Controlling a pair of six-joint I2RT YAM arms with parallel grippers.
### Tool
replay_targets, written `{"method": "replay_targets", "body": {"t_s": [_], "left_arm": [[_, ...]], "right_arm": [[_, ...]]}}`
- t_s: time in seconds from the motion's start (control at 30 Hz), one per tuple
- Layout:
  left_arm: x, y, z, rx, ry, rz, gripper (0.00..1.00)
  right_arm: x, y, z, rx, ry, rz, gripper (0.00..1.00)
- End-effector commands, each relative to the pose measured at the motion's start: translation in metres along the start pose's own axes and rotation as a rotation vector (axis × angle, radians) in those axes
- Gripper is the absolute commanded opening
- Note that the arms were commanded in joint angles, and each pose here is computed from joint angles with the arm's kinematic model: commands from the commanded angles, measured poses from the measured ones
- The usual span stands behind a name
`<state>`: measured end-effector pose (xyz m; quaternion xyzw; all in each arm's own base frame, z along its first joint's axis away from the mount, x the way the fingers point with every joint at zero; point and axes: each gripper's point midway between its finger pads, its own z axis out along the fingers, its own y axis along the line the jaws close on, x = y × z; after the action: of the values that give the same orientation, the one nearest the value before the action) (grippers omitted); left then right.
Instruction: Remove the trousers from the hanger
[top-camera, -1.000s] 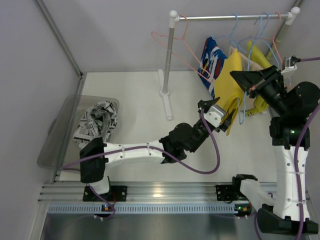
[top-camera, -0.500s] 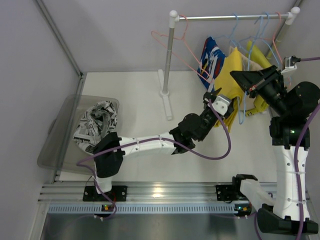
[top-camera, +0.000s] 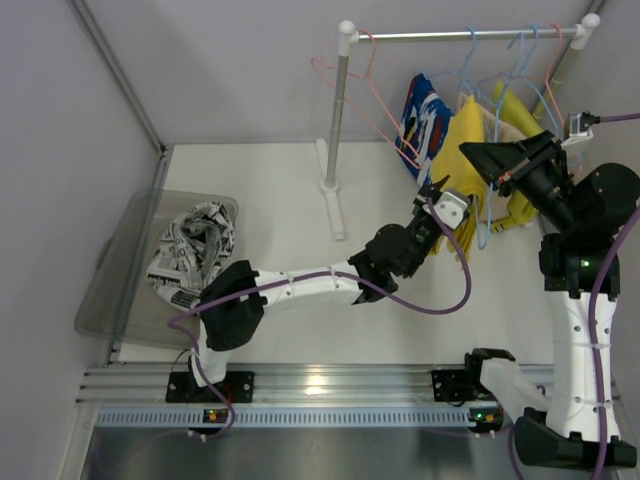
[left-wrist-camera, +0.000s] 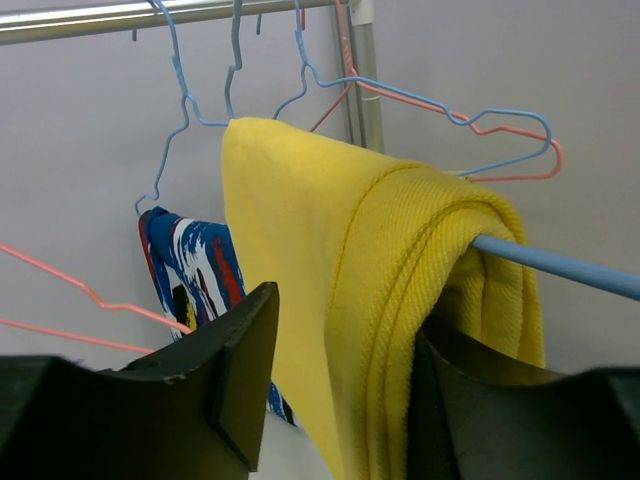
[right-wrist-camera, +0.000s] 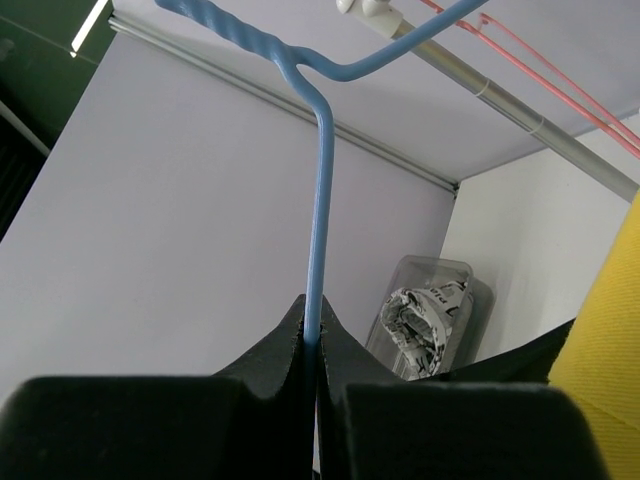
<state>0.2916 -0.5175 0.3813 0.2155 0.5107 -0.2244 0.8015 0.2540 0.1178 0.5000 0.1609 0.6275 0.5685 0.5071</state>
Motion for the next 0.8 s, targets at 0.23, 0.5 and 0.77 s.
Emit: {"method": "replay_targets", "body": {"t_s": [0.23, 0.5, 0.77], "left_arm": [[-0.031, 0.032, 0.012, -0.034, -0.082, 0.031, 0.14], [-0.105, 0.045, 0.002, 0.030, -0.180, -0.034, 0.00], [-0.187, 0.063, -0.016, 0.105, -0.255, -0.080, 0.00]], "right_arm": [[-0.001, 0.083, -0.030, -0.231, -0.062, -0.246, 0.00], [0.000, 0.052, -0.027, -0.141, -0.077, -0.277, 0.00], [0.003, 0.014, -0.026, -0.042, -0.091, -0.280, 0.00]]}}
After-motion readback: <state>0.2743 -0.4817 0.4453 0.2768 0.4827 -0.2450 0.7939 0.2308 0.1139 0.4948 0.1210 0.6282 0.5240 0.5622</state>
